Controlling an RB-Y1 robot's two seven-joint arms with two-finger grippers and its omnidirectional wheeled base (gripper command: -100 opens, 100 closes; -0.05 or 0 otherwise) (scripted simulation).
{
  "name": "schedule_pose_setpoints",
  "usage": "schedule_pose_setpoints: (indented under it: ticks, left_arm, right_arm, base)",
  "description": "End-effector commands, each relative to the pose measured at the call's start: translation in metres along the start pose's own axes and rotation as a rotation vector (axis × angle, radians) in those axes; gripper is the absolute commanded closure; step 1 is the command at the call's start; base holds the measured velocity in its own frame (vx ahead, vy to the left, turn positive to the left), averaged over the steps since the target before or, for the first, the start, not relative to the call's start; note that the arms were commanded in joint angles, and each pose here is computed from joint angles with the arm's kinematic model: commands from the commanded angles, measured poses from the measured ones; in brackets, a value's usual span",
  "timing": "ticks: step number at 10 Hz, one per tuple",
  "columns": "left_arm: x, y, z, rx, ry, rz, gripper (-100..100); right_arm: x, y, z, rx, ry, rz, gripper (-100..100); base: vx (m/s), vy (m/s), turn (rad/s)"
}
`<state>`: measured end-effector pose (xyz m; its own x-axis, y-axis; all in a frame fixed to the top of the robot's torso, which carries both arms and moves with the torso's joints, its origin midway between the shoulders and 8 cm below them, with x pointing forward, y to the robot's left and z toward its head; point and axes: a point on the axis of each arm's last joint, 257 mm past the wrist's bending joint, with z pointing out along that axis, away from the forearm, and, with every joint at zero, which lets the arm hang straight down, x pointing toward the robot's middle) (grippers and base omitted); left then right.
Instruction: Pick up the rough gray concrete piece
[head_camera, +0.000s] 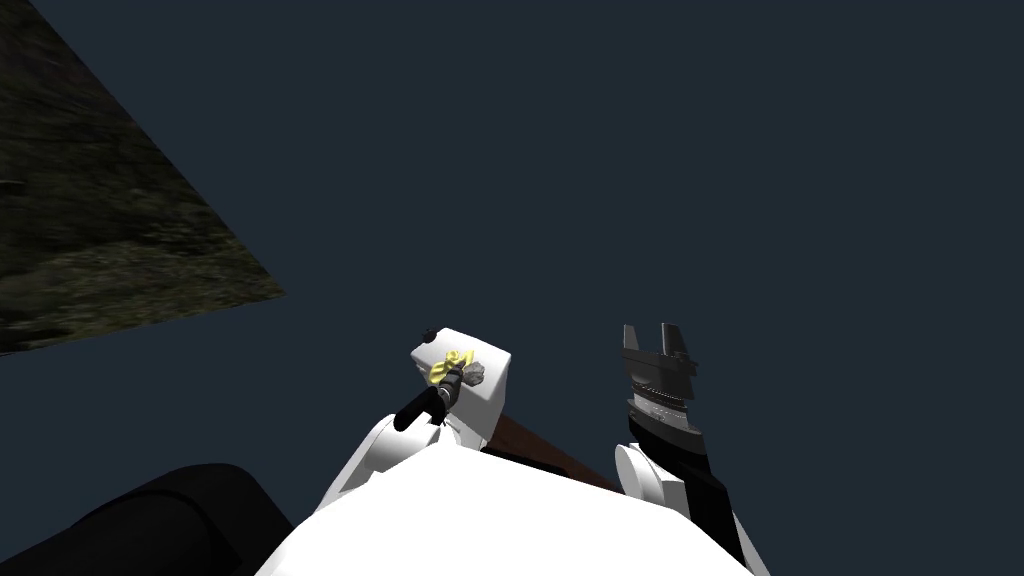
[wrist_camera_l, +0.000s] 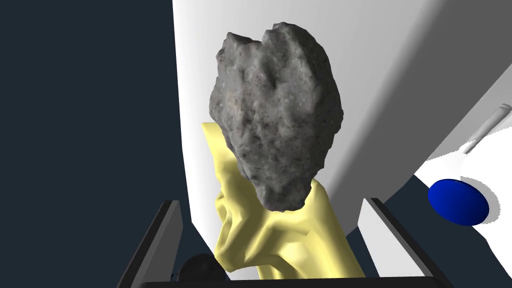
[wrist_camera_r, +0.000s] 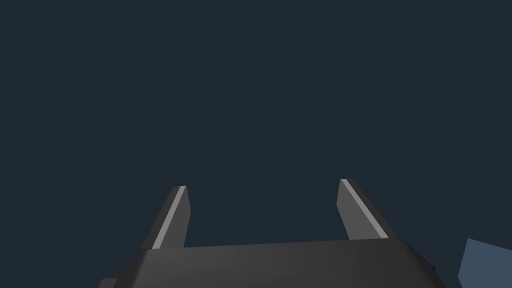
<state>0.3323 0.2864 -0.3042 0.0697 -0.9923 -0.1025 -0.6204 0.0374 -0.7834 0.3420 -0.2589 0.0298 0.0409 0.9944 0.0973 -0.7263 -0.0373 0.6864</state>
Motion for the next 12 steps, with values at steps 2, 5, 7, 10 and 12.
schedule_pose_setpoints:
  ticks: [2,5,7,10,12]
  left_arm:
    - [-0.013,0.003,0.013,-0.001,-0.017,-0.014,-100]
    - [-0.009,0.003,0.01,-0.001,-0.013,-0.011,100]
    - [-0.009,0.002,0.01,0.001,-0.013,-0.01,100]
    - [-0.004,0.001,0.003,0.0,-0.005,-0.004,100]
    - [0.002,-0.001,-0.004,0.001,0.005,0.003,100]
  right_arm:
    - [0.0,0.0,0.0,0.0,0.0,0.0,0]
    - [0.0,0.0,0.0,0.0,0.0,0.0,0]
    - [0.0,0.0,0.0,0.0,0.0,0.0,0]
    - [0.0,0.0,0.0,0.0,0.0,0.0,0]
    - [0.0,0.0,0.0,0.0,0.0,0.0,0]
  base:
    - [0.007,-0.012,-0.086]
    - [0.002,-0.002,-0.004]
    - [0.0,0.0,0.0]
    - [-0.001,0.003,0.037]
    - [-0.008,0.011,0.085]
